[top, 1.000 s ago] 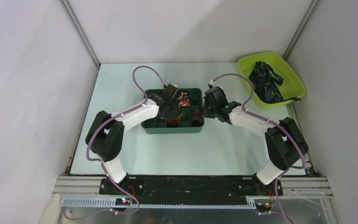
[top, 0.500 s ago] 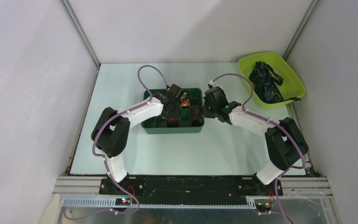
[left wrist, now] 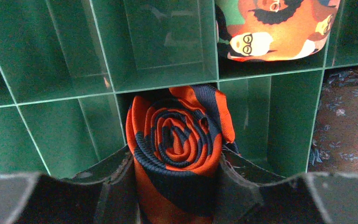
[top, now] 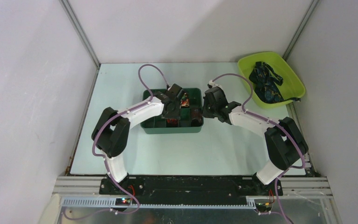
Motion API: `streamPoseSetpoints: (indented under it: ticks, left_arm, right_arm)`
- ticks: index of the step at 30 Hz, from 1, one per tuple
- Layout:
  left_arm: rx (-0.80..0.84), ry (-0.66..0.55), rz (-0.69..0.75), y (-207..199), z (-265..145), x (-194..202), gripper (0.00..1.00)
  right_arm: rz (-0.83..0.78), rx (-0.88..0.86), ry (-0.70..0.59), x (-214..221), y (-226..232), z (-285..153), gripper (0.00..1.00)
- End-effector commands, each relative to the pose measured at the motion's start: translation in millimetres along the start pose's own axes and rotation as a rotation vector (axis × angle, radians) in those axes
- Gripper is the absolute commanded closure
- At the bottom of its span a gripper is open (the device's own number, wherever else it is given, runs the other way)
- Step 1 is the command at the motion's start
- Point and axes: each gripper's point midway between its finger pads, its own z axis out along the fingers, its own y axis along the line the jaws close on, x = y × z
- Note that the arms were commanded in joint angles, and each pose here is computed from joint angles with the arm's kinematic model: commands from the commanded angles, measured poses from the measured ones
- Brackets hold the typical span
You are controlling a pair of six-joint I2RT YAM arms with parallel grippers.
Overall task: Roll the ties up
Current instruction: Place the tie in the storage box.
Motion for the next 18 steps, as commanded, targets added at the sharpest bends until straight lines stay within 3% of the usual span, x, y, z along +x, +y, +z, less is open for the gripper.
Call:
streamPoseSetpoints:
  ticks: [1, 13, 18]
  left_arm:
    - [-0.002, -0.096, 0.007, 0.6, -28.0, -29.5, 0.50]
    - [0.006, -0.109, -0.006, 0.5, -35.0, -33.1, 0.28]
    - [0.013, -0.112, -0.009, -0.8, -37.3, -34.8, 0.24]
  right_arm:
    - [-0.045, 0.003, 0.086, 27.6, -4.0, 5.5, 1.00]
    - [-0.046, -0.001, 0.090, 28.8, -3.6, 6.9, 1.00]
    - [-0.046, -0.006, 0.088, 28.1, -2.5, 6.9, 1.00]
